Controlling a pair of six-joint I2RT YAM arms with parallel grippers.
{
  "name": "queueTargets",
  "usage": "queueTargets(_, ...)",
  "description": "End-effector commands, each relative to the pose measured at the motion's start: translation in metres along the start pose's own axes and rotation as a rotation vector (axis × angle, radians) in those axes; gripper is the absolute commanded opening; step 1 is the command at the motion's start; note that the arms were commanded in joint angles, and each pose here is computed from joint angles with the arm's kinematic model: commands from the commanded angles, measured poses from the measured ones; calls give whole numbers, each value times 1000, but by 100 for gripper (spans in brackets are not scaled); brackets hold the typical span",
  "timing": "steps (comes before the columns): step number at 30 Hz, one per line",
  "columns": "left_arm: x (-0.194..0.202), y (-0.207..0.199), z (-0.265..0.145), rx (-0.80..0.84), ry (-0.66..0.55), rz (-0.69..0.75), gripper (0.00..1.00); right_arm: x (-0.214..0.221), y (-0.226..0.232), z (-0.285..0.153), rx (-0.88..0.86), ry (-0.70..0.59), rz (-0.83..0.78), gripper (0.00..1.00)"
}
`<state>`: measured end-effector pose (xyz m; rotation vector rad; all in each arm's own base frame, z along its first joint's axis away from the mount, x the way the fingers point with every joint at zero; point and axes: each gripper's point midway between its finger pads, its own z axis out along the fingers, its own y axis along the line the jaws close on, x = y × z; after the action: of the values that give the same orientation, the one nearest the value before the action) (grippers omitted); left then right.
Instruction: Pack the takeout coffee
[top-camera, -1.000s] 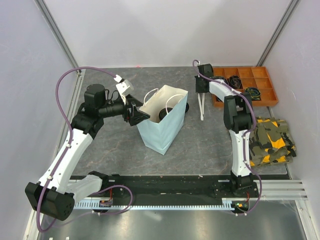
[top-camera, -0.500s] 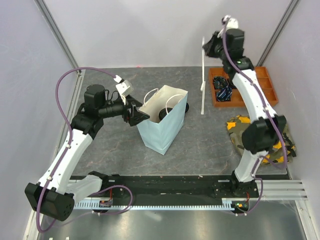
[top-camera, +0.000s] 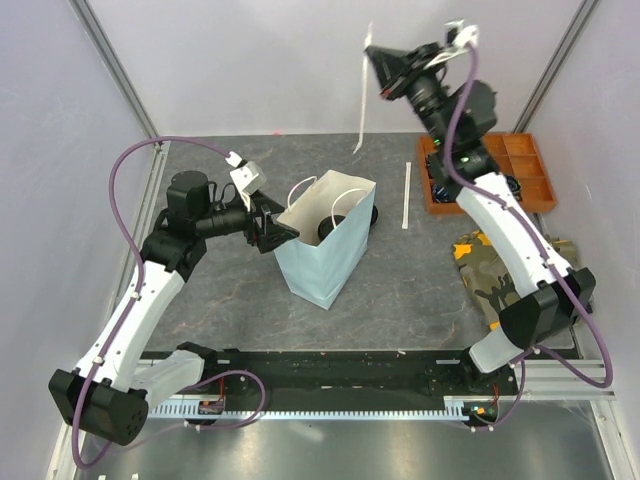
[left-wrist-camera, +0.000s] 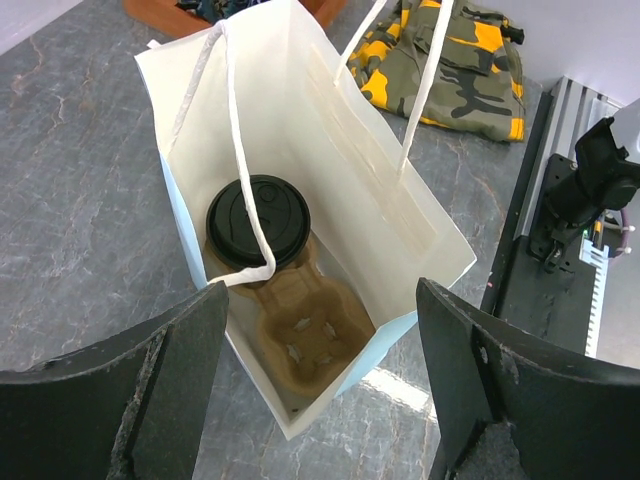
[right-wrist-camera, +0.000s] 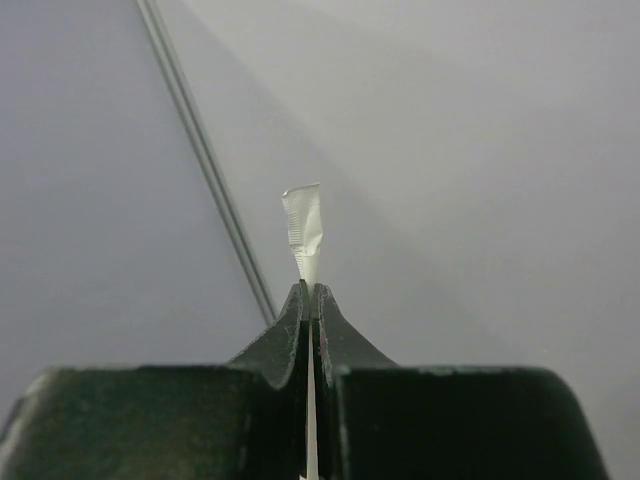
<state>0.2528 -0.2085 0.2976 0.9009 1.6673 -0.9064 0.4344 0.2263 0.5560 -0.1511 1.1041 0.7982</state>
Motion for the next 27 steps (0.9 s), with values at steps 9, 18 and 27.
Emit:
queueTargets(9, -9, 3, 3, -7, -43, 11, 83, 31, 80, -25, -155, -33, 50, 0)
queueTargets(18, -9, 3, 5, -1, -50, 27, 83, 80, 111, -60, -200, 101, 110, 13)
queueTargets(27, -10, 1, 3, 4, -56, 47, 83, 59, 103, -53, -136, 50, 34, 62)
